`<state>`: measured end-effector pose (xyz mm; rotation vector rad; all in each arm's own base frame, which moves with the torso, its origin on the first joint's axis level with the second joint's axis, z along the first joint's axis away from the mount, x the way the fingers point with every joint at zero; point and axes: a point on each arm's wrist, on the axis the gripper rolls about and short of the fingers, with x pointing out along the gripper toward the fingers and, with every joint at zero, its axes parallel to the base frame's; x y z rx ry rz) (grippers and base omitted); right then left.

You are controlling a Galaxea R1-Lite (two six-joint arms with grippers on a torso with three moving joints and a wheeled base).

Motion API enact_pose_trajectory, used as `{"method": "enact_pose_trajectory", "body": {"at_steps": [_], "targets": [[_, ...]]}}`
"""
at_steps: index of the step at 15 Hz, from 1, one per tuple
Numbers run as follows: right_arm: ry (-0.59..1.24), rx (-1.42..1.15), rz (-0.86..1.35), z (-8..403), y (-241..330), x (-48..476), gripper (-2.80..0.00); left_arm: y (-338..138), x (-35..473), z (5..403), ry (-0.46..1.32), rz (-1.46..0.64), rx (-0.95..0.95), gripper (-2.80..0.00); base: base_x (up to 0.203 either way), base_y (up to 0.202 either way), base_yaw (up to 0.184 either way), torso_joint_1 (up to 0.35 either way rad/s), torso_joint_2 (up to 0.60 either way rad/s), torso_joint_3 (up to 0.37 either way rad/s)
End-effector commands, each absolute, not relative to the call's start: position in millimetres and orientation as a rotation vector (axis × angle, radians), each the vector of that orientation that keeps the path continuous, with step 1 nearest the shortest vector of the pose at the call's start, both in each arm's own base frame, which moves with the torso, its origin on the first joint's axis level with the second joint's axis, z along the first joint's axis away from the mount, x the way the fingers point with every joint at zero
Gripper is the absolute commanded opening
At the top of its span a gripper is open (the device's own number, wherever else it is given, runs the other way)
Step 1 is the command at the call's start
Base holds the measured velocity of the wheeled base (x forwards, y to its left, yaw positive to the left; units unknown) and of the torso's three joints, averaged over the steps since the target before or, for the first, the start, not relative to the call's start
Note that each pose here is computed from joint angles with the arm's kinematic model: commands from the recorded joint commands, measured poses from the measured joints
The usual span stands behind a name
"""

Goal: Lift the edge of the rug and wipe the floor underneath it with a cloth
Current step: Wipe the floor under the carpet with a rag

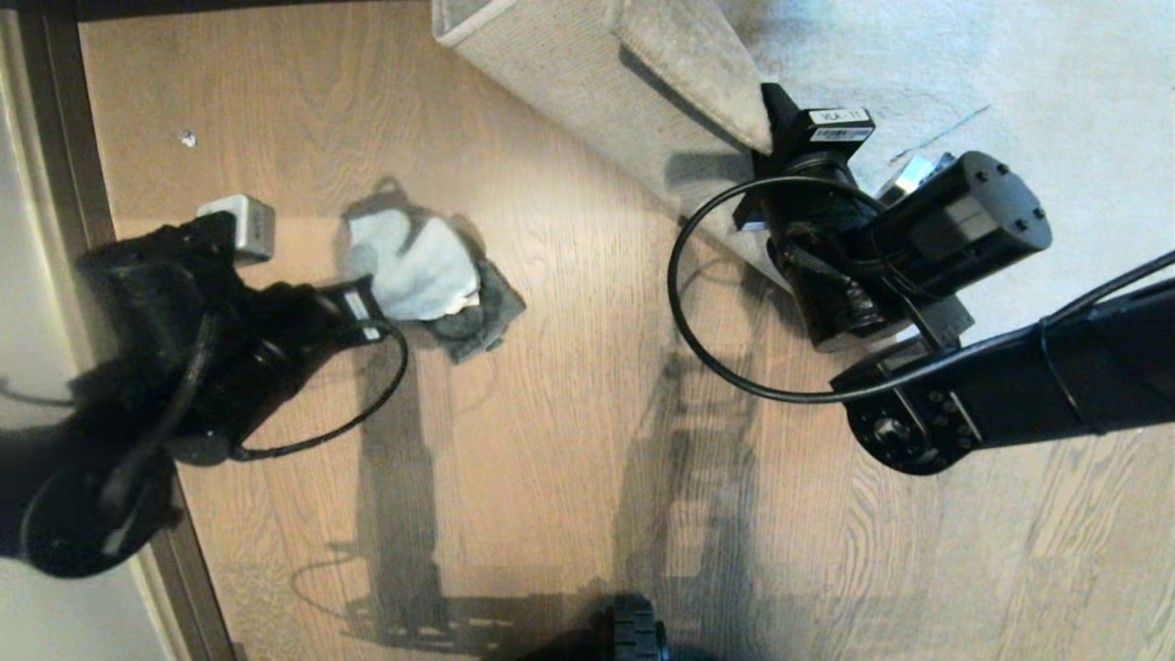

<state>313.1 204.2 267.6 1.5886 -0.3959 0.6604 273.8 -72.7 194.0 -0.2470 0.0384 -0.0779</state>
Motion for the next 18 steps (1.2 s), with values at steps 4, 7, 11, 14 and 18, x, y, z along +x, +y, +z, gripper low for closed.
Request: {"method": "enact_pose_trajectory", "body": {"at_steps": [4,7,11,14,18], "targets": [[-0.433,1.61,0.692,270.8,202.5,310.4,-2.8,-74.2,192.0,170.0,0.125,-0.182,-0.202,-2.8,0.0,0.0,0.0,0.0,0.0,0.0],[-0.43,1.609,0.69,269.9,202.7,310.7,-2.8,-91.0,161.0,158.3,0.173,-0.326,-0.164,-2.8,0.0,0.0,0.0,0.0,0.0,0.0],[-0.425,1.607,0.686,267.7,203.7,312.1,-2.8,-124.4,144.5,152.8,0.224,-0.516,-0.129,-2.8,0.0,0.0,0.0,0.0,0.0,0.0],[-0.421,1.605,0.679,264.8,204.3,314.1,-2.8,-158.4,152.8,146.7,0.28,-0.599,-0.092,-2.8,0.0,0.0,0.0,0.0,0.0,0.0],[-0.421,1.606,0.677,264.8,204.3,314.1,-2.8,-202.4,189.6,145.2,0.282,-0.611,-0.09,-2.8,0.0,0.0,0.0,0.0,0.0,0.0]]}}
